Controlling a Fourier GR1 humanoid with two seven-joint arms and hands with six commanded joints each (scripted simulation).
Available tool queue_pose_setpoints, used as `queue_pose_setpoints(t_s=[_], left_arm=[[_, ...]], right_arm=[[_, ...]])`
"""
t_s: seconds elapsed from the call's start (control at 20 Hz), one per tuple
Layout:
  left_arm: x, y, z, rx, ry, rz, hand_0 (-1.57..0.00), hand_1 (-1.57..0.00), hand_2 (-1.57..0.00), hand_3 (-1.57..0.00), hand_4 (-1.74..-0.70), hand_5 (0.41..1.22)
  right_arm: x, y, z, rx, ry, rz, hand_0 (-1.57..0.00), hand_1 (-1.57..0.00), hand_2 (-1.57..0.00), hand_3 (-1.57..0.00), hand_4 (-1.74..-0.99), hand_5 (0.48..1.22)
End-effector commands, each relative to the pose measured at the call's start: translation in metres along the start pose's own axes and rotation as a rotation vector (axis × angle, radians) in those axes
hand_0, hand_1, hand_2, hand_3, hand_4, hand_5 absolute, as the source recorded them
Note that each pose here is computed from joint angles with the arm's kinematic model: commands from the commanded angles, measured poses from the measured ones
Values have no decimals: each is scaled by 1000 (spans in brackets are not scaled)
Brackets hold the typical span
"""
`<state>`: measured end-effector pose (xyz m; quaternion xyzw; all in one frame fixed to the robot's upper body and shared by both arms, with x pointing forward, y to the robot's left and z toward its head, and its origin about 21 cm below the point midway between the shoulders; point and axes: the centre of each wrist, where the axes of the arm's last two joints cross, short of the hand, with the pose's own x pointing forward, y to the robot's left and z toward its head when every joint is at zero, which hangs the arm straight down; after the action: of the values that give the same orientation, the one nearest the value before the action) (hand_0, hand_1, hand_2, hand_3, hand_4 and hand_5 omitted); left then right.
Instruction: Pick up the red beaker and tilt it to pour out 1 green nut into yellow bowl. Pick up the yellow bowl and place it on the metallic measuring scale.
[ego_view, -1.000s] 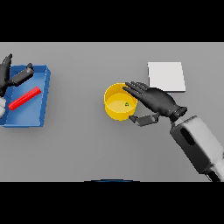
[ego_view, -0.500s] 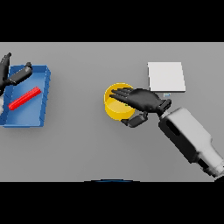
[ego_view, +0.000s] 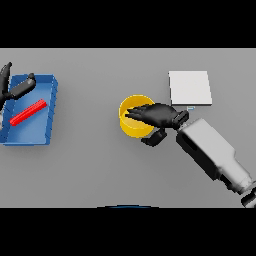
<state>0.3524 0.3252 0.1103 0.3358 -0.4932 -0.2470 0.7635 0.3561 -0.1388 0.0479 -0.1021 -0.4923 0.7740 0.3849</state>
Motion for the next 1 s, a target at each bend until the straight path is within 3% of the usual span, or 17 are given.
queue_pose_setpoints(t_s=[0.0,0.2,0.25,0.35,0.4,0.55,0.65,0.75,0.95], left_arm=[[2,0,-1,7,4,-3,1,1,1,1,-795,732],[2,2,-2,0,-14,-7,1,1,1,1,-792,725],[3,3,-3,4,-8,0,1,1,1,1,-792,723],[3,8,-3,9,-9,4,1,1,1,1,-793,723],[4,5,-2,8,-6,10,1,1,1,1,-795,725],[6,5,-2,9,-10,11,1,1,1,1,-799,728],[1,4,0,10,-6,5,1,1,1,1,-799,727],[3,4,3,8,-13,14,1,1,1,1,-802,725],[6,7,3,20,-14,15,1,1,1,1,-805,725]], right_arm=[[2,-2,-3,2,-2,7,1,1,1,1,-1304,703],[8,0,-8,27,15,23,-16,-40,-68,-94,-1339,784],[8,1,-8,31,24,34,-93,-107,-133,-160,-1362,820],[8,-1,-7,40,9,48,-508,-437,-388,-359,-1425,964],[8,-1,-9,47,15,43,-721,-664,-624,-472,-1488,1016],[8,-3,-9,96,6,24,-1136,-1107,-1086,-867,-1604,1116],[6,-6,-6,112,-4,20,-1292,-1274,-1261,-1019,-1649,1154],[9,-4,-4,105,16,15,-1393,-1381,-1314,-1142,-1682,1178],[5,-8,3,94,7,20,-1498,-1493,-1453,-1181,-1717,1203]])
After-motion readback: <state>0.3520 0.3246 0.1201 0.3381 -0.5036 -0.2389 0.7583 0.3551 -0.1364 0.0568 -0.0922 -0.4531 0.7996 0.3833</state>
